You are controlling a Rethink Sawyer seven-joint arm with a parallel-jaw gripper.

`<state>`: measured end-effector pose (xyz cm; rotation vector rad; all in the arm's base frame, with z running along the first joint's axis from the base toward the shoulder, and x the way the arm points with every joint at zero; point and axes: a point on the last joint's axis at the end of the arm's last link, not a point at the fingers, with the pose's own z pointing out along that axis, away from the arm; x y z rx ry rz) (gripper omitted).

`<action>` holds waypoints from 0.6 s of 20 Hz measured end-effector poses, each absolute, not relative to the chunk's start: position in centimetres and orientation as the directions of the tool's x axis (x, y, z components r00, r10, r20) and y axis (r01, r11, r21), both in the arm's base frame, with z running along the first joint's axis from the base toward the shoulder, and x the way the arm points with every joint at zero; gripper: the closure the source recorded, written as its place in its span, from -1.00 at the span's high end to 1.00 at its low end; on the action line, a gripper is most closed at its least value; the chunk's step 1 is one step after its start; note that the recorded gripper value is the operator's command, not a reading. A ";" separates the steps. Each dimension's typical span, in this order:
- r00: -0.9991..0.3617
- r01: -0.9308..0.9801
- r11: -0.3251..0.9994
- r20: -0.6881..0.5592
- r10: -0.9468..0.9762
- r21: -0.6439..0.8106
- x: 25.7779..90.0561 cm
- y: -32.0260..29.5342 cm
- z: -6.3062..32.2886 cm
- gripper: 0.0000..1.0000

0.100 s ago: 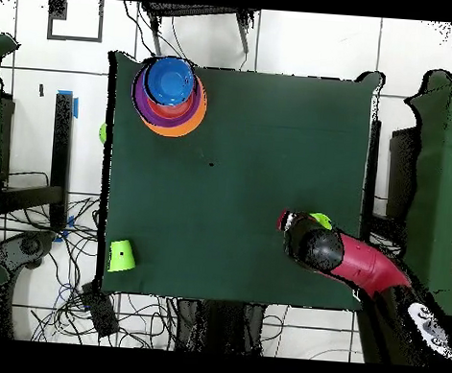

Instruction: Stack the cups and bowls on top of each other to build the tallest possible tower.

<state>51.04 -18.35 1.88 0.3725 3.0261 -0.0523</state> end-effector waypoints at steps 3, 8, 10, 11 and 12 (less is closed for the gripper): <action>-0.971 0.207 0.978 -0.130 0.200 -0.042 51.6 -18.2 1.9 1.00; -0.973 0.168 0.982 -0.173 0.151 -0.087 52.4 -18.5 2.1 1.00; -0.974 0.165 0.982 -0.175 0.147 -0.095 52.4 -18.7 2.2 1.00; -0.973 0.167 0.981 -0.175 0.148 -0.099 52.3 -19.0 2.2 1.00; -0.973 0.168 0.981 -0.174 0.149 -0.100 52.3 -19.1 2.2 1.00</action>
